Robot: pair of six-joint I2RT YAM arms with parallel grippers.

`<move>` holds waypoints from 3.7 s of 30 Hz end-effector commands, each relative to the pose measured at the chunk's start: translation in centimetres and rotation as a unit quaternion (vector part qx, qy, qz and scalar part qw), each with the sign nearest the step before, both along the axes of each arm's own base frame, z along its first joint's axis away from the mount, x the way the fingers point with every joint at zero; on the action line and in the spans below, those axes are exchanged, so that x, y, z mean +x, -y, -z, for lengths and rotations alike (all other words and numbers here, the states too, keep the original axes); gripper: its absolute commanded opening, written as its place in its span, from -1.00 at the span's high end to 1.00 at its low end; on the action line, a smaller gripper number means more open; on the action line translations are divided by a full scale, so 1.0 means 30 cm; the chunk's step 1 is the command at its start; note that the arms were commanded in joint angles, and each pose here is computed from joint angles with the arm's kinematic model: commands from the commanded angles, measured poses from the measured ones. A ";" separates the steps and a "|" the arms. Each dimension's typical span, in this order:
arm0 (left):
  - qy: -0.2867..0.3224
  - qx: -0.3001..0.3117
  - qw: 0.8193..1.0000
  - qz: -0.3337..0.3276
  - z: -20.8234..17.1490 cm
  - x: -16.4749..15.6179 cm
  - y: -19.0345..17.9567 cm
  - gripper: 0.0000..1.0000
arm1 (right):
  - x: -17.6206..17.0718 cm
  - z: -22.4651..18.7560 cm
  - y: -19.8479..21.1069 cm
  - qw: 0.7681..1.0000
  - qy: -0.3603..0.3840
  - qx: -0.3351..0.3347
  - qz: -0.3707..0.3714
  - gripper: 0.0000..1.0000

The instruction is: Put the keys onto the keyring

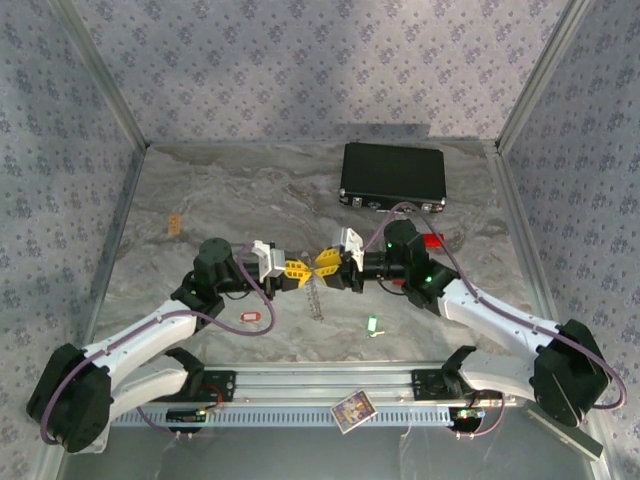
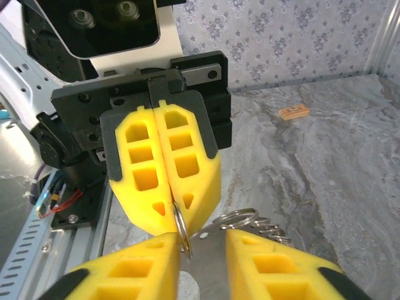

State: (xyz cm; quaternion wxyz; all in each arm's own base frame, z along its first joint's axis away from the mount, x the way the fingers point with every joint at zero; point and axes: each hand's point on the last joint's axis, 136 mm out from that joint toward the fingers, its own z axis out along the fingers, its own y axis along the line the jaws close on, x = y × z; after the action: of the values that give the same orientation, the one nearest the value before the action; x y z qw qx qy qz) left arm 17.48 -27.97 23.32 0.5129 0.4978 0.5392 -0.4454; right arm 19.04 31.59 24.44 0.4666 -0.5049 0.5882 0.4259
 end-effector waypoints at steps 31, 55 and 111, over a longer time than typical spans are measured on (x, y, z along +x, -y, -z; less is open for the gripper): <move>0.039 0.074 0.996 -0.008 -0.077 -0.019 -0.029 0.51 | -0.024 -0.087 -0.034 0.956 0.129 -0.262 -0.033 1.00; 0.045 0.023 0.999 0.019 -0.093 -0.051 -0.016 1.00 | -0.049 -0.135 0.000 0.992 0.069 -0.086 -0.056 0.47; 0.035 0.043 0.998 -0.036 -0.095 -0.013 -0.043 0.52 | -0.028 -0.063 -0.051 0.959 0.099 -0.261 -0.047 1.00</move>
State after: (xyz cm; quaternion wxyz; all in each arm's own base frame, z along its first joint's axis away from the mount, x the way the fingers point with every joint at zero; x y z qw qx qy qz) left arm 17.51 -26.20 24.00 0.5136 0.5086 0.5842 -0.3692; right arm 18.15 32.81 25.23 0.3448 -0.6686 0.6152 0.2360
